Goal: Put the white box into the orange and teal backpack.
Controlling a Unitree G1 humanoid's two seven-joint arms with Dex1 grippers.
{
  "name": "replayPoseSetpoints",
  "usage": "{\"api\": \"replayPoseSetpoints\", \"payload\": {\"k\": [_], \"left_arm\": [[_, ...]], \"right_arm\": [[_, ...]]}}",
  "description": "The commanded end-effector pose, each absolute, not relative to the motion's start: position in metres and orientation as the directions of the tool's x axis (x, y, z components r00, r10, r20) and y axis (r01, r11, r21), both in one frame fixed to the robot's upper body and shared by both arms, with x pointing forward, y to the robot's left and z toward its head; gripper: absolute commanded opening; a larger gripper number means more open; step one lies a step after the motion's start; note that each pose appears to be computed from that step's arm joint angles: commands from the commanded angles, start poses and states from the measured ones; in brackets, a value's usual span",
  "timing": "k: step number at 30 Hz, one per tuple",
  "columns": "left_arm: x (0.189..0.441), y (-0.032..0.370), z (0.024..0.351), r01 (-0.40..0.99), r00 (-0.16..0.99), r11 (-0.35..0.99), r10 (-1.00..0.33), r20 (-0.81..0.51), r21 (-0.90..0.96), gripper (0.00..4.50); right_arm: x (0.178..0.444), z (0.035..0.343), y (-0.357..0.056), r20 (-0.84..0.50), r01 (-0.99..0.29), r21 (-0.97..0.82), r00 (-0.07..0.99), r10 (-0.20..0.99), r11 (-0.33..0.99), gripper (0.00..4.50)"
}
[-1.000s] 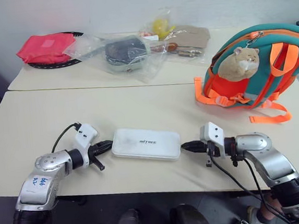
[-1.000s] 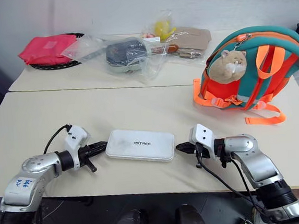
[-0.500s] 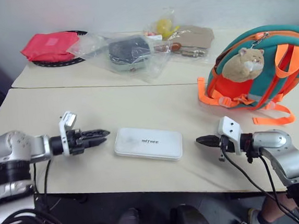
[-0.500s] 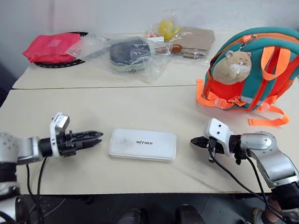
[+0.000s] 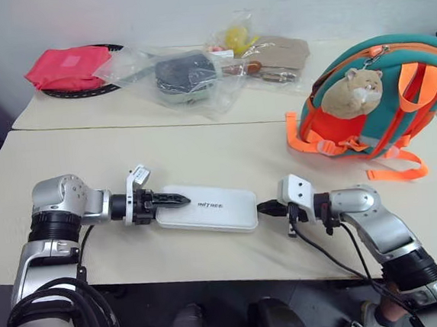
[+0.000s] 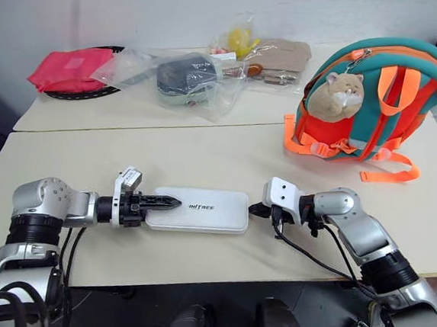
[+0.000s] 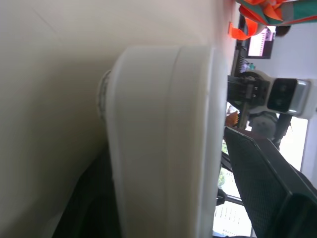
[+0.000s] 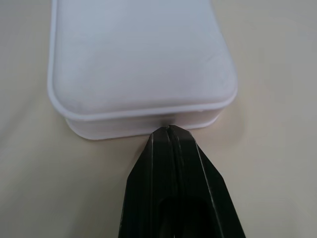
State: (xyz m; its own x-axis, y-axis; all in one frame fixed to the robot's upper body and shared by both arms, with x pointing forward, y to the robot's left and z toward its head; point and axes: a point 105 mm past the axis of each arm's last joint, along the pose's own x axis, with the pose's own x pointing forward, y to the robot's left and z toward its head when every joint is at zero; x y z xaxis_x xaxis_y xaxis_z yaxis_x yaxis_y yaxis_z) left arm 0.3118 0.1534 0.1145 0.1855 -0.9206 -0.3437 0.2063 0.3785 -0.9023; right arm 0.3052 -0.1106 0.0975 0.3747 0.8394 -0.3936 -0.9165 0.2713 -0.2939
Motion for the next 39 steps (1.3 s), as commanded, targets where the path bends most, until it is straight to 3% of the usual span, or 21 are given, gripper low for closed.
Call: {"api": "replayPoseSetpoints", "payload": {"k": [1, 4, 7, 10, 14, 18, 22, 26, 30, 33, 39], "left_arm": [[0.309, 0.149, 0.125, 0.252, 0.186, 0.326, -0.94, -0.285, -0.911, 2.92], [0.311, 0.154, 0.138, 0.296, 0.226, 0.285, -0.948, -0.224, -0.912, 2.04], [0.307, 0.159, 0.141, 0.335, 0.251, 0.289, -0.945, -0.21, -0.897, 1.24], [0.303, 0.163, 0.157, 0.447, 0.305, 0.28, -0.94, -0.149, -0.849, 1.21], [0.299, 0.177, 0.177, 0.628, 0.384, 0.328, -0.919, -0.086, -0.706, 1.21], [0.281, 0.18, 0.188, 0.786, 0.353, 0.294, -0.936, 0.004, -0.543, 1.21], [0.264, 0.176, 0.193, 0.844, 0.302, 0.225, -0.95, 0.085, -0.486, 1.21], [0.266, 0.177, 0.203, 0.83, 0.324, 0.185, -0.928, 0.183, -0.527, 1.21], [0.261, 0.174, 0.203, 0.841, 0.301, 0.176, -0.938, 0.173, -0.511, 1.21], [0.257, 0.173, 0.202, 0.845, 0.302, 0.184, -0.939, 0.164, -0.502, 1.21], [0.246, 0.176, 0.209, 0.878, 0.318, 0.206, -0.926, 0.204, -0.432, 1.21]], "right_arm": [[0.303, 0.102, -0.115, -0.386, -0.91, -0.32, 0.378, 0.842, 0.262, 0.0], [0.304, 0.102, -0.14, -0.396, -0.892, -0.3, 0.439, 0.806, 0.338, 0.0], [0.303, 0.115, -0.171, -0.288, -0.832, -0.223, 0.554, 0.781, 0.508, 0.0], [0.289, 0.127, -0.211, -0.181, -0.729, -0.19, 0.685, 0.706, 0.658, 0.57], [0.265, 0.128, -0.274, -0.16, -0.554, -0.222, 0.832, 0.53, 0.802, 1.89], [0.256, 0.147, -0.323, -0.061, -0.366, -0.245, 0.93, 0.363, 0.897, 3.33], [0.262, 0.166, -0.341, -0.017, -0.325, -0.266, 0.943, 0.332, 0.907, 4.48], [0.301, 0.194, -0.334, 0.016, -0.357, -0.352, 0.922, 0.387, 0.865, 4.48], [0.336, 0.218, -0.321, 0.053, -0.411, -0.351, 0.888, 0.456, 0.841, 4.48], [0.348, 0.221, -0.297, 0.034, -0.542, -0.31, 0.814, 0.579, 0.781, 4.48], [0.348, 0.223, -0.247, 0.02, -0.732, -0.25, 0.651, 0.759, 0.634, 2.51]]}}
